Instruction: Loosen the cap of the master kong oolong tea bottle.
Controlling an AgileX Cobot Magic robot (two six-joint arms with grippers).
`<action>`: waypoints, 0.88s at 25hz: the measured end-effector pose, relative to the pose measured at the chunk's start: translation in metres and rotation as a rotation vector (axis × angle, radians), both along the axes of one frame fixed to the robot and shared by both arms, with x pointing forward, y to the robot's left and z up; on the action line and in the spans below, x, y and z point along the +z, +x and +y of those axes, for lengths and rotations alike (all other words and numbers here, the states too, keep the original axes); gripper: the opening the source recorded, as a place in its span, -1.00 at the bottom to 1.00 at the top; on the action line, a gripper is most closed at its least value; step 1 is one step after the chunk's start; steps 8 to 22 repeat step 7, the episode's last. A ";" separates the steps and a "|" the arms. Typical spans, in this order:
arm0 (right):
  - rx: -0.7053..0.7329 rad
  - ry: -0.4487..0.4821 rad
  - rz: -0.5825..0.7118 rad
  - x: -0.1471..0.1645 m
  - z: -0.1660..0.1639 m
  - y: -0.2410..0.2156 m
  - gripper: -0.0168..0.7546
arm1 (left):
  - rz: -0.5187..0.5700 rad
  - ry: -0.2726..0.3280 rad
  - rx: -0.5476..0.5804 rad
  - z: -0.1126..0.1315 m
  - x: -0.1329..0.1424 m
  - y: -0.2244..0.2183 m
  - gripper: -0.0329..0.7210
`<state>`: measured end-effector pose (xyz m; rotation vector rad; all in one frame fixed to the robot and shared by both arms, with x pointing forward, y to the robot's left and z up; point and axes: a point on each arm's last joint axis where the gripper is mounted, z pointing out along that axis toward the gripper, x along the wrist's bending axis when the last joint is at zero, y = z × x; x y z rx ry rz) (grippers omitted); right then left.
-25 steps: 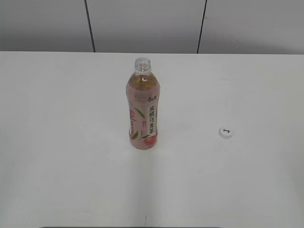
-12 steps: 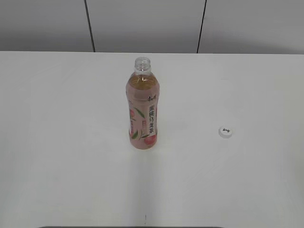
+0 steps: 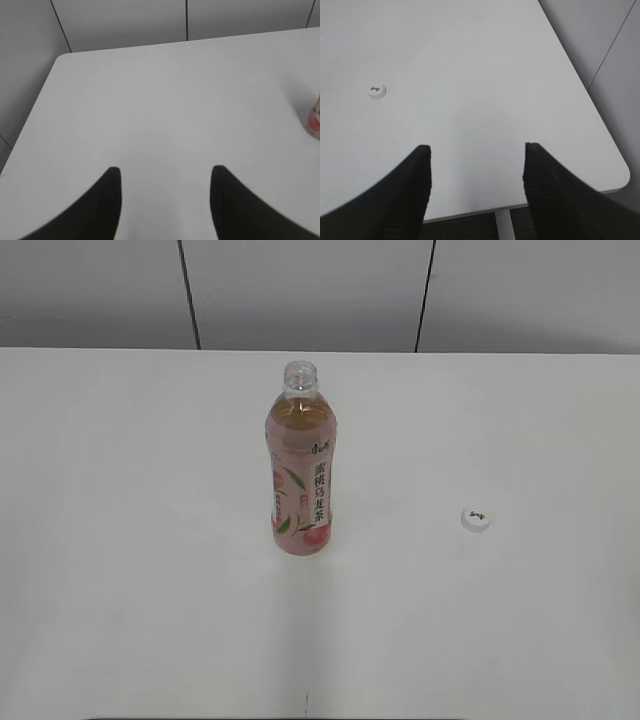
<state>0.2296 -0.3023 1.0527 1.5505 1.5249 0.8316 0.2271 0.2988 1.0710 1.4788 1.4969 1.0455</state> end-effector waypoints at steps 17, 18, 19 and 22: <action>-0.002 0.000 -0.001 0.000 0.000 0.000 0.19 | 0.000 0.000 0.000 0.000 0.000 0.000 0.00; -0.002 0.000 -0.001 0.000 0.000 0.000 0.19 | 0.000 0.000 0.000 0.000 0.000 0.000 0.00; -0.002 0.000 -0.001 0.000 0.000 0.000 0.19 | 0.000 0.000 0.000 0.000 0.000 0.000 0.00; -0.002 0.000 -0.001 0.000 0.000 0.000 0.19 | 0.000 0.000 0.000 0.000 0.000 0.000 0.00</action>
